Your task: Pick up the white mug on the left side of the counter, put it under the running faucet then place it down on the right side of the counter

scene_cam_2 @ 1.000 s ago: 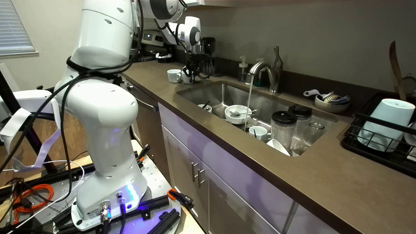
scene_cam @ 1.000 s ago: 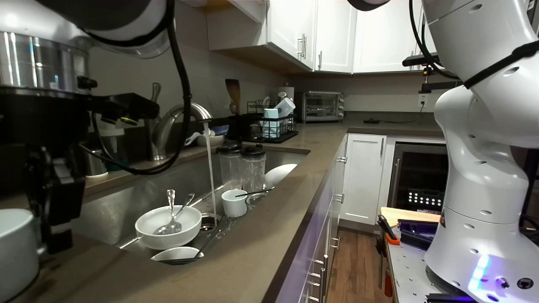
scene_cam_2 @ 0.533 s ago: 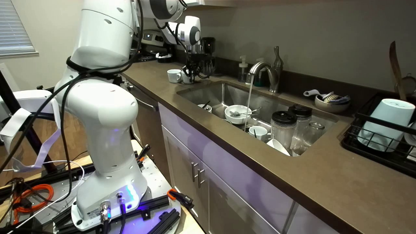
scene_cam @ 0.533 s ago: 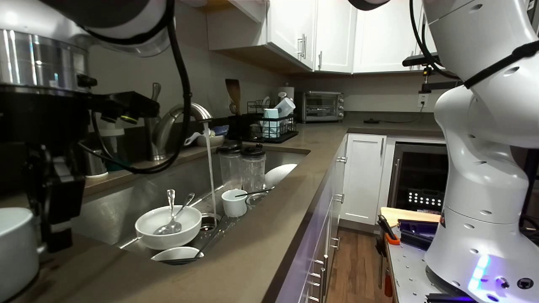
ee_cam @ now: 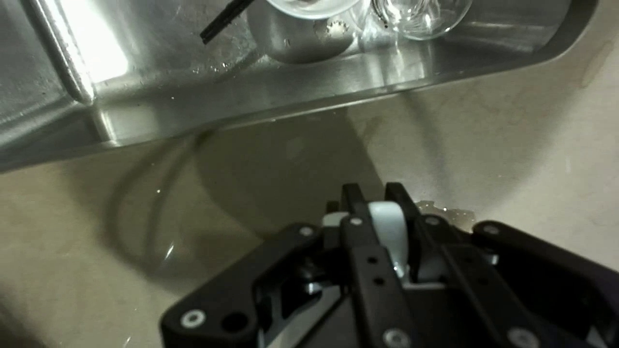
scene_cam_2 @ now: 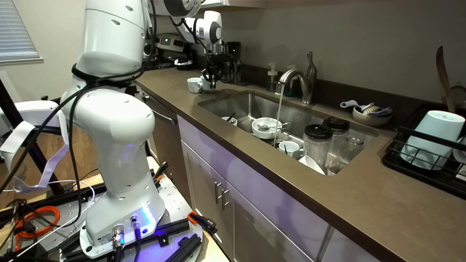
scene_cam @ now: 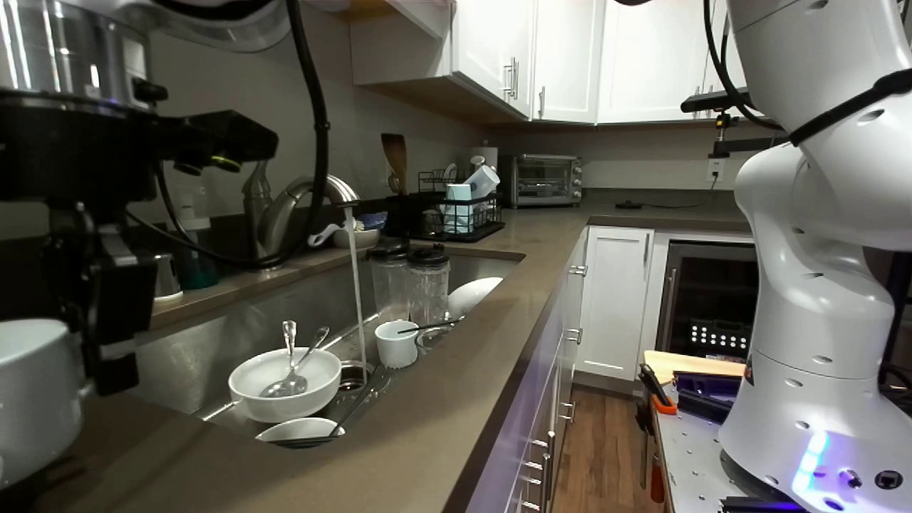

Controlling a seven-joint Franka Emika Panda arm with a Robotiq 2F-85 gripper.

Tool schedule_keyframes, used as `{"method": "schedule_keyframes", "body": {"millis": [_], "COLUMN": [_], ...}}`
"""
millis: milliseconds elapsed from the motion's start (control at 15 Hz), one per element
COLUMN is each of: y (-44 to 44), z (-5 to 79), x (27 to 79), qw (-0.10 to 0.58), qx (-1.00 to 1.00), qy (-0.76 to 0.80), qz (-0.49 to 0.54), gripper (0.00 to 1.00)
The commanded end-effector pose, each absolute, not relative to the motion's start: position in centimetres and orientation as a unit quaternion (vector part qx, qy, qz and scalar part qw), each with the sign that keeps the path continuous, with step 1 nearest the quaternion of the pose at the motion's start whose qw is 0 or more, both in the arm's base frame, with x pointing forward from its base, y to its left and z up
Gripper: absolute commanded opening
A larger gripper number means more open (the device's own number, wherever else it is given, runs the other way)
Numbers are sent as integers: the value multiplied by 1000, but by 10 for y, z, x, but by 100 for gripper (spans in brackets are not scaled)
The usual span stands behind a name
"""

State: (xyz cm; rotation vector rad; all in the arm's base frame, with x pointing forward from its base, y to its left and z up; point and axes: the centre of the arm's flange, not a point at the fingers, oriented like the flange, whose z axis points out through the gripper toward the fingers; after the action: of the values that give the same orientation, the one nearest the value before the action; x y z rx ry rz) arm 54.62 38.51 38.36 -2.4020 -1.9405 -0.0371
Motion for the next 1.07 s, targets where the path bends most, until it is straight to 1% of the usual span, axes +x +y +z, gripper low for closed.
{"method": "schedule_keyframes", "body": {"millis": [0, 333, 800, 1000], "y": [373, 347, 286, 261], "z": [408, 414, 410, 405], "x": [531, 526, 518, 502], "qw": [10, 11, 23, 35], "qx": [-787, -806, -842, -858], "qy": [-617, -592, -537, -509], "qz": [-12, -24, -45, -61], "gripper": [6, 6, 6, 6]}}
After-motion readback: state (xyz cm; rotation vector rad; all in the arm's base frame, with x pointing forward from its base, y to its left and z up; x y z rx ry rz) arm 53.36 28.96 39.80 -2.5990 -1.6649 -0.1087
